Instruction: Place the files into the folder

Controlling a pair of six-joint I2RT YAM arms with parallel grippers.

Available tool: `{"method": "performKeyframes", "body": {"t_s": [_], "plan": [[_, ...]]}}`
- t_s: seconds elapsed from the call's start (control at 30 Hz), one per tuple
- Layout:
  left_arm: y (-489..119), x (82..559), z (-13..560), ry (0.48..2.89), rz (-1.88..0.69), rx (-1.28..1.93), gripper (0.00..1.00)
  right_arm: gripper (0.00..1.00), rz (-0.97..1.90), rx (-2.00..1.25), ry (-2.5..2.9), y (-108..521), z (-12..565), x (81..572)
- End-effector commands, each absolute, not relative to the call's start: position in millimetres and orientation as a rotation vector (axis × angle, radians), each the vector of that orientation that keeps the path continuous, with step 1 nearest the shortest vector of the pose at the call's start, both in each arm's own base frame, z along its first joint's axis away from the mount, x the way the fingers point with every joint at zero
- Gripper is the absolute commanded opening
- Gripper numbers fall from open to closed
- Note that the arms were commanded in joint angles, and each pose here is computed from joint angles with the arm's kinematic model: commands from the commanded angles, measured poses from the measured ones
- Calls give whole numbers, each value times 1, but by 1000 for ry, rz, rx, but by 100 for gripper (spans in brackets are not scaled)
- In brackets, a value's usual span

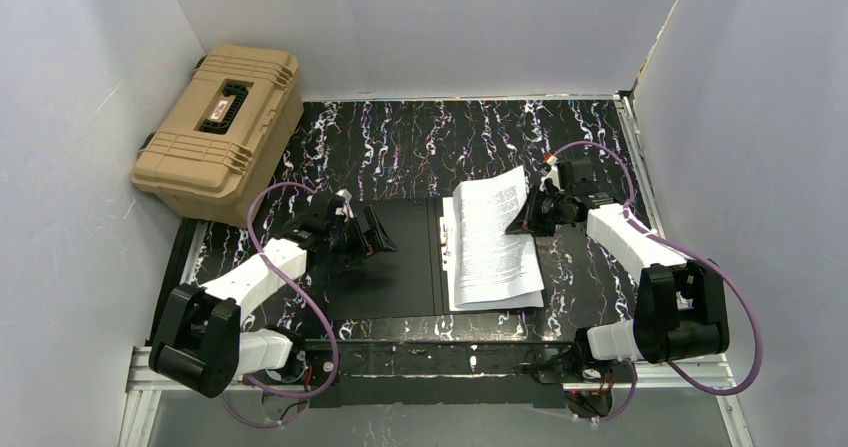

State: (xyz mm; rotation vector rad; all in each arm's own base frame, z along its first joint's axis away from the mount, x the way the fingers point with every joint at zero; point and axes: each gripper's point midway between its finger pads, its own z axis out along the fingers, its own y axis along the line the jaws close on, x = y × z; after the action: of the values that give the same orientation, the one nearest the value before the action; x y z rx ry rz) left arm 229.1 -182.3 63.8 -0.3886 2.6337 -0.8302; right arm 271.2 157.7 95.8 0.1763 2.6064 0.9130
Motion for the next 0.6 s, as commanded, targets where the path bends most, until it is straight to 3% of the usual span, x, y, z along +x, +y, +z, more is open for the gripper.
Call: {"method": "performKeyframes", "body": {"t_s": [0.0, 0.57], "plan": [[-185, 235, 69, 2614, -833, -366, 98, 1, 705, 135, 2597, 134, 90, 277], [-185, 235, 67, 2620, -835, -368, 98, 1, 741, 73, 2607, 148, 73, 279]]}}
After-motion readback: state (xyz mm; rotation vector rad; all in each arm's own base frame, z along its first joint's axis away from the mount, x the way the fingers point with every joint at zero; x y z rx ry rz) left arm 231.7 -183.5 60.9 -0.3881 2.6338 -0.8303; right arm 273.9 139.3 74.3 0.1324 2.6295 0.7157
